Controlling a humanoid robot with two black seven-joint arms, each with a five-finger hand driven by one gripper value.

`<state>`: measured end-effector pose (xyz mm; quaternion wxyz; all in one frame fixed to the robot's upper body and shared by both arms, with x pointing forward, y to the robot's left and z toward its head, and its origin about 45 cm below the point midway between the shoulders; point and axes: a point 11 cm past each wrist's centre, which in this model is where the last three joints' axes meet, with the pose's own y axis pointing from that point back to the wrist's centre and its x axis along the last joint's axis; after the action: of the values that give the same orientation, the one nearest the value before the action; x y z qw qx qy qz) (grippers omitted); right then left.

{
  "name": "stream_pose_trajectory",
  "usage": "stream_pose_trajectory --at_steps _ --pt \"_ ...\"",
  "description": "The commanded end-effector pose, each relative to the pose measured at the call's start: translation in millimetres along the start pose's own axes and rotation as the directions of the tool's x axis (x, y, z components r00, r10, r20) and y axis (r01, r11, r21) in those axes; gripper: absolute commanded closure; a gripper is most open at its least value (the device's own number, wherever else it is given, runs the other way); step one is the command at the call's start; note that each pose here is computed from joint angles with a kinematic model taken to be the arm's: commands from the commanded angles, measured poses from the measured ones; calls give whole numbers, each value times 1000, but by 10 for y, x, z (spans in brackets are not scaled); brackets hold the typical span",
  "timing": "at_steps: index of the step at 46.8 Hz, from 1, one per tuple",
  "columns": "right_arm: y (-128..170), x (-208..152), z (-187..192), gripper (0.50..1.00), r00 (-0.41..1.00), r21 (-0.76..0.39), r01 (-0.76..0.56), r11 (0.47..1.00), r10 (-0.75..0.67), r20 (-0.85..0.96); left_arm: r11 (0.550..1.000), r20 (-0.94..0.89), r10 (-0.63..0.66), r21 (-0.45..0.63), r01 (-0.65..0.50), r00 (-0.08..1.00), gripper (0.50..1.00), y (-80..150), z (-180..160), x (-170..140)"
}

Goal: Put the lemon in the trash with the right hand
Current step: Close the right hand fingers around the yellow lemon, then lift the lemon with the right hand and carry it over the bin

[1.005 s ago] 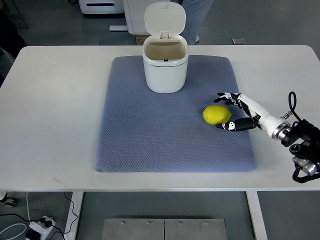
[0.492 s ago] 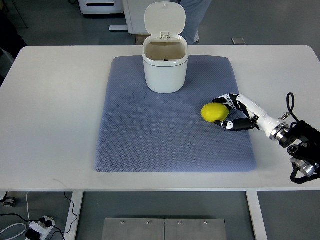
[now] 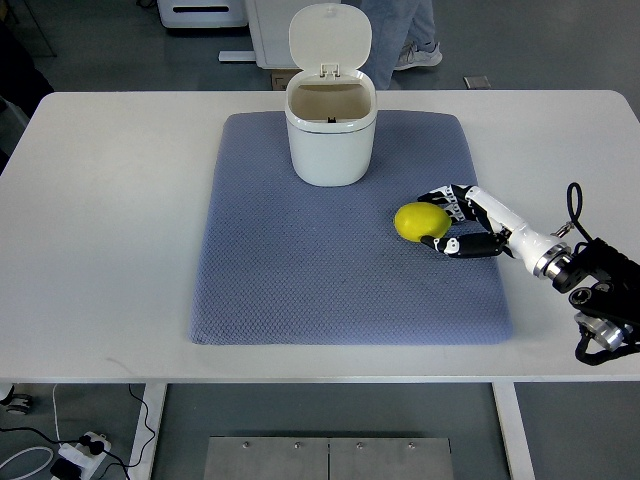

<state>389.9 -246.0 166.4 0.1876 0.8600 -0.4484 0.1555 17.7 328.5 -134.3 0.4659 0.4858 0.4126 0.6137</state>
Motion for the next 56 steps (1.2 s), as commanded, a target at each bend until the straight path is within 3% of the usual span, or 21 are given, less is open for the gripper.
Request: stream_pose_trajectory --at_steps 1,23,56 --pt "3 6 2 1000 1000 -1 -2 1000 2 1 1000 0 0 0 0 1000 500 0 0 0" --pt "109 304 13 1000 998 -11 -58 998 58 -18 1000 0 0 0 0 1000 500 0 0 0" --pt "271 1584 -305 1000 971 -9 -236 972 237 42 1000 -1 0 0 0 1000 500 0 0 0"
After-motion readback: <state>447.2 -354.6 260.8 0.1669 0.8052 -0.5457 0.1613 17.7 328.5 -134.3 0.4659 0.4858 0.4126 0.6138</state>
